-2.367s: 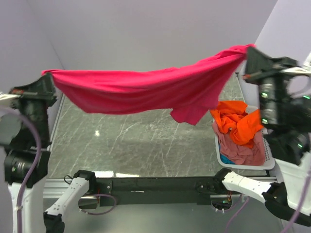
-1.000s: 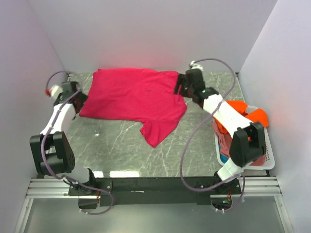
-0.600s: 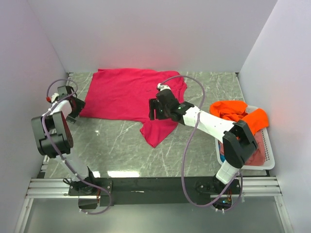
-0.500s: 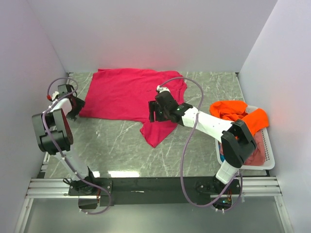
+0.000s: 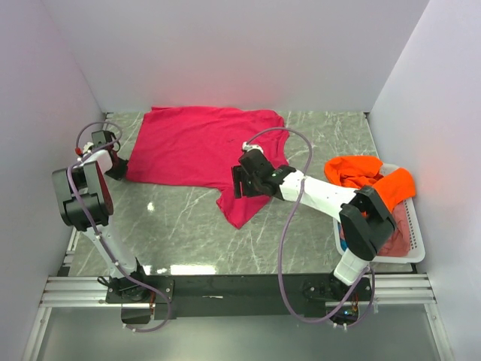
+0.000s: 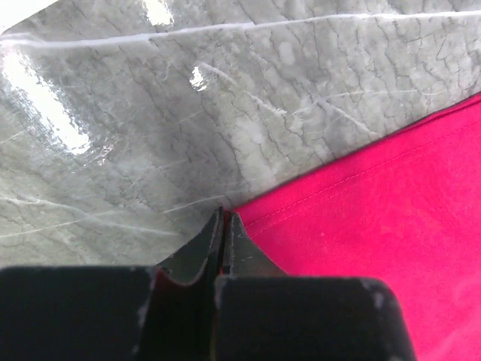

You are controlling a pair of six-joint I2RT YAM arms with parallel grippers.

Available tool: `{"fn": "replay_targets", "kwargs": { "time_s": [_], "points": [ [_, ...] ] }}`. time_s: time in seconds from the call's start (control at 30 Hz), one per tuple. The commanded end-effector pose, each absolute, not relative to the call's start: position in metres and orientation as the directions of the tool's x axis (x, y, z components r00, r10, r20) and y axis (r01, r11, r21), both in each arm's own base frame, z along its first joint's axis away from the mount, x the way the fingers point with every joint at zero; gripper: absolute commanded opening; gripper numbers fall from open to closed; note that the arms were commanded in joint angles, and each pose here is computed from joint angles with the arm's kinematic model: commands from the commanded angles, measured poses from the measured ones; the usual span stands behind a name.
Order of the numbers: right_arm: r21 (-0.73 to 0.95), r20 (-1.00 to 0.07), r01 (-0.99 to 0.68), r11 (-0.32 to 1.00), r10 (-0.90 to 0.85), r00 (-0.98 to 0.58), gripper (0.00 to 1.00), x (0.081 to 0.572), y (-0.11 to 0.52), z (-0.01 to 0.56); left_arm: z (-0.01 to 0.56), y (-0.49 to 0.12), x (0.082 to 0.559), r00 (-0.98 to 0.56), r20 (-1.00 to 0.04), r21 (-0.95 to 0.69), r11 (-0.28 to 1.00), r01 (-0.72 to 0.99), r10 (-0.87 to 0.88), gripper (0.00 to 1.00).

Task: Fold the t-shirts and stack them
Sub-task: Flatten the tshirt out

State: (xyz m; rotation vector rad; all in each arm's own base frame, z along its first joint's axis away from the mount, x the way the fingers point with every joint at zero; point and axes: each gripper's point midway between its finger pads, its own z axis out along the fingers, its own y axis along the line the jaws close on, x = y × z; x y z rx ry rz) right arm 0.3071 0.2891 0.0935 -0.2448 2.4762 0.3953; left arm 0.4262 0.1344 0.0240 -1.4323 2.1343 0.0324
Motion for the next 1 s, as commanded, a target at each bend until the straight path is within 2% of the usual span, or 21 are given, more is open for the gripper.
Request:
{"fn": "replay_targets", "kwargs": {
  "time_s": [0.0, 0.2, 0.3, 0.67, 0.8, 0.87, 0.93, 0.97],
  "points": [
    [0.213, -0.614, -0.327, 0.921, -0.134, -0.778, 0.71, 0.294, 0.301, 0.101, 0.012, 0.132, 0.416, -0.298, -0.439, -0.249, 0.434, -0.866, -0.848, 0.01],
    [0.056, -0.589, -0.466, 0.883, -0.347, -0.730, 0.67, 0.259, 0.315, 0.084, 0.023, 0.133, 0.400, -0.272, -0.457, -0.241, 0.413, -0.878, -0.847, 0.01],
    [0.044, -0.552, -0.478, 0.877, -0.377, -0.744, 0.61, 0.253, 0.321, 0.070, 0.029, 0.133, 0.395, -0.260, -0.467, -0.241, 0.405, -0.882, -0.845, 0.01],
    [0.016, -0.439, -0.492, 0.871, -0.436, -0.786, 0.54, 0.239, 0.314, 0.021, 0.034, 0.136, 0.387, -0.250, -0.475, -0.217, 0.387, -0.896, -0.844, 0.01],
    [-0.050, -0.402, -0.455, 0.889, -0.435, -0.806, 0.41, 0.234, 0.293, 0.010, 0.041, 0.139, 0.383, -0.234, -0.488, -0.209, 0.373, -0.904, -0.841, 0.01],
    [-0.066, -0.390, -0.435, 0.898, -0.425, -0.817, 0.23, 0.230, 0.283, 0.009, 0.042, 0.138, 0.380, -0.234, -0.484, -0.206, 0.370, -0.906, -0.843, 0.01],
    [-0.068, -0.390, -0.398, 0.915, -0.392, -0.834, 0.13, 0.223, 0.272, 0.015, 0.048, 0.136, 0.377, -0.217, -0.481, -0.219, 0.356, -0.908, -0.849, 0.01],
    [-0.078, -0.372, -0.385, 0.920, -0.385, -0.845, 0.04, 0.217, 0.263, 0.017, 0.049, 0.133, 0.373, -0.216, -0.473, -0.220, 0.352, -0.910, -0.854, 0.01]
  ]
}}
